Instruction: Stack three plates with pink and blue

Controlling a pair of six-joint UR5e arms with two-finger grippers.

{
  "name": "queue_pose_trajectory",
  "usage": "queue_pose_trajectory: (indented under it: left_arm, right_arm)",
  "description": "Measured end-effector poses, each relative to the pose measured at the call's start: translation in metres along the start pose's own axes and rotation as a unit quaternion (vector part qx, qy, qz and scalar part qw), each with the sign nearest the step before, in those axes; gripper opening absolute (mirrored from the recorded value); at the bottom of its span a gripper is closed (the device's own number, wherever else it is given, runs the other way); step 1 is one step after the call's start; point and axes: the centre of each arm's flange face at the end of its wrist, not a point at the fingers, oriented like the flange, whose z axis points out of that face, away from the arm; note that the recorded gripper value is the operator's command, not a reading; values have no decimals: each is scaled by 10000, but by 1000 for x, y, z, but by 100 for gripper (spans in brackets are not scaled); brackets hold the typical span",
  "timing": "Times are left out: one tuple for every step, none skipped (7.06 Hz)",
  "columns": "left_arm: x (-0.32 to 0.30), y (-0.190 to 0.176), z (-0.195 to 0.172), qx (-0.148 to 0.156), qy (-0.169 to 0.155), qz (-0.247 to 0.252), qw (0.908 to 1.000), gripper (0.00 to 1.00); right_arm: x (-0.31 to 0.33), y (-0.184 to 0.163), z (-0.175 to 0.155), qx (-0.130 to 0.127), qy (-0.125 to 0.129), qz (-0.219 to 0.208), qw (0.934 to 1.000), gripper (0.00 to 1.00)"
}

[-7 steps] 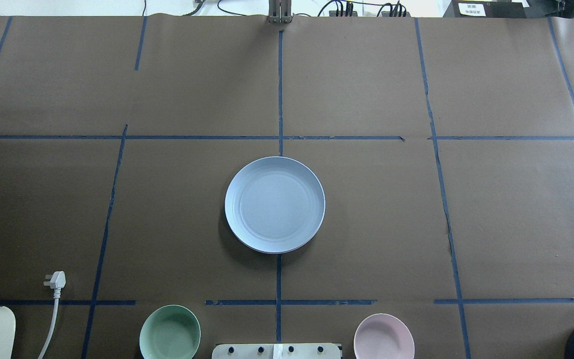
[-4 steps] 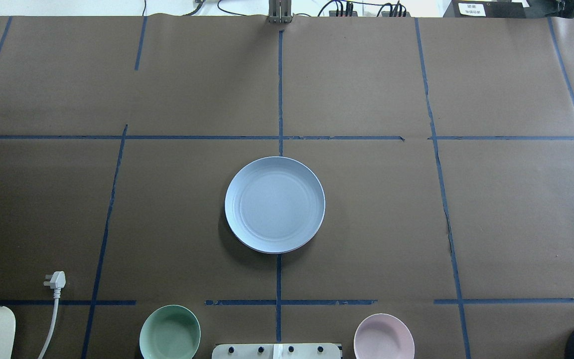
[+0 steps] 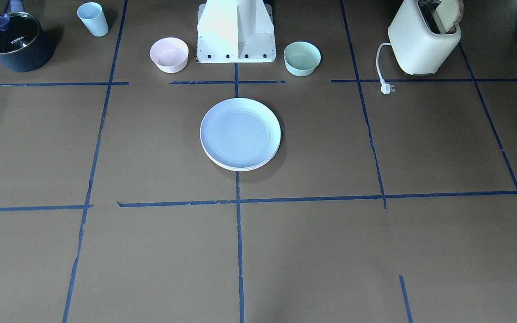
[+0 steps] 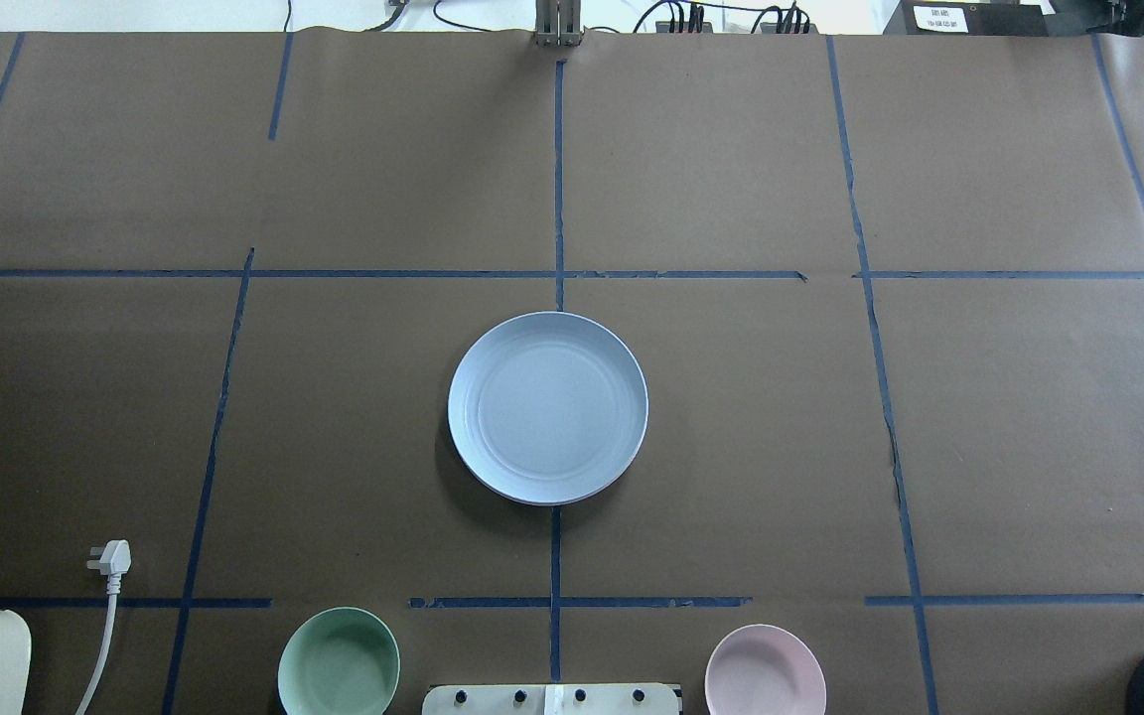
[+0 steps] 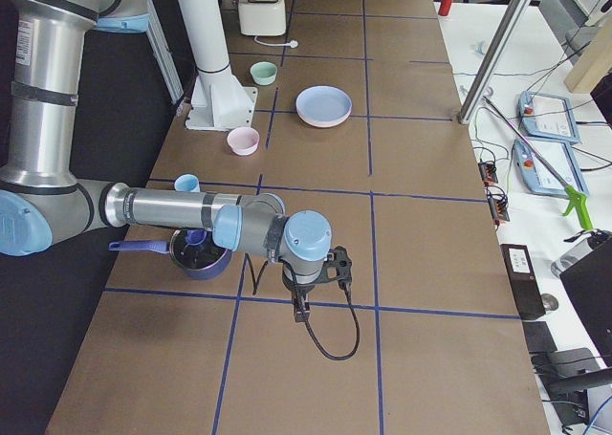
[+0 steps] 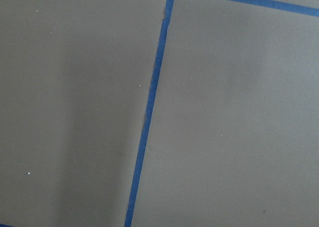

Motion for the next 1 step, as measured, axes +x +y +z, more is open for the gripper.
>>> queue_pose_trajectory:
  left_arm:
    - [0,0,0,-2,-2,-1,10000,100]
  right_arm:
    - [0,0,0,1,0,1,10000,100]
